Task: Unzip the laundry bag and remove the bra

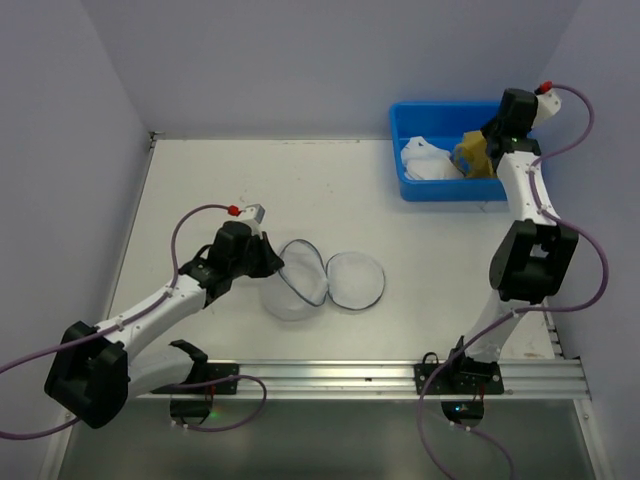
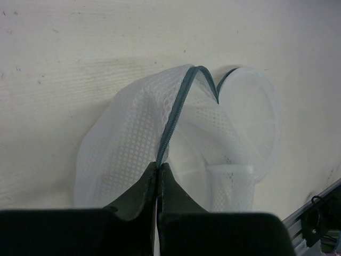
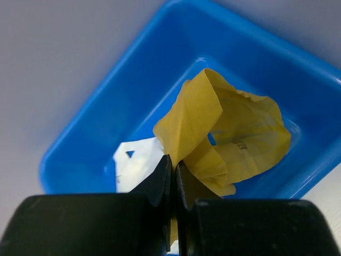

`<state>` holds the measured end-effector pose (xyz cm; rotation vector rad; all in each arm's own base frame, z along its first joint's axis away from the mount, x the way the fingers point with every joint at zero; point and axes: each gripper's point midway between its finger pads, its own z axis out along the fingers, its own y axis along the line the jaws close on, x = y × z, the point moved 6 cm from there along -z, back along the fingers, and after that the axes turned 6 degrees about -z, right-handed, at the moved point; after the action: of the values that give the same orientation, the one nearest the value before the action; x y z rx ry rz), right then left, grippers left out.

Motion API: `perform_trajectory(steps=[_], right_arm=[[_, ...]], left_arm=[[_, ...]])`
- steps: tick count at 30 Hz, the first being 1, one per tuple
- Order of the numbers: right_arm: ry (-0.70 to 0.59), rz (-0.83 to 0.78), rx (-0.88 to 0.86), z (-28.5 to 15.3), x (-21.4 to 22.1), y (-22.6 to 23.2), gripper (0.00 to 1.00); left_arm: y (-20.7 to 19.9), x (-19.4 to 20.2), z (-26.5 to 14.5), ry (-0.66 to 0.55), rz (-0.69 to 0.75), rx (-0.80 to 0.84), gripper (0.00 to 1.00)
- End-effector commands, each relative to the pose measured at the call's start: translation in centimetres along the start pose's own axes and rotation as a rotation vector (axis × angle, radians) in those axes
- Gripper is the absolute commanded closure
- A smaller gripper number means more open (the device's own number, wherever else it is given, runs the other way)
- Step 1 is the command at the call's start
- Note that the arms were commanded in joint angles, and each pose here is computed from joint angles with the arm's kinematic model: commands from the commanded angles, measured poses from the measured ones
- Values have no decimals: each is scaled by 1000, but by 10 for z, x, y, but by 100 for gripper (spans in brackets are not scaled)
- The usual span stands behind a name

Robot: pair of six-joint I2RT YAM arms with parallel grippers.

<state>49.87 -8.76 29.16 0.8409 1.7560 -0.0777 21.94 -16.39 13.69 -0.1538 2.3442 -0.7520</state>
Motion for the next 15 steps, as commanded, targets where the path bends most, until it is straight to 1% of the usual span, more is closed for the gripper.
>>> perform_trajectory(steps=[1,2,3,4,5,8,9,11,12,15], right_arm=[[-116,88,96,13,-22,-2,100],[-112,93,99,20,-21,-4,100],[-82,88,110,34,-8,-7,100],[-72,95,110,40,-4,-8,100],[-58,99,86,47,-3,-6,100],[-10,89,66,67,13,-7,84],[2,90,75,70,17,-9,73],[22,120,103,71,24,-15,59],[29,126,121,69,25,-19,47],[32,149,125,54,20,-20,30]], left_arm=[[-6,-4,4,-8,-6,43,100],[-6,-3,4,-5,-6,42,100],[-5,-2,5,-1,-7,41,100],[-4,-1,6,5,-7,38,100],[-3,0,7,9,-7,37,100],[-3,1,7,9,-4,35,100],[-2,0,7,5,-3,32,100],[-2,0,7,5,0,32,100],[-3,0,7,3,-1,35,100],[-3,0,7,-2,1,38,100]])
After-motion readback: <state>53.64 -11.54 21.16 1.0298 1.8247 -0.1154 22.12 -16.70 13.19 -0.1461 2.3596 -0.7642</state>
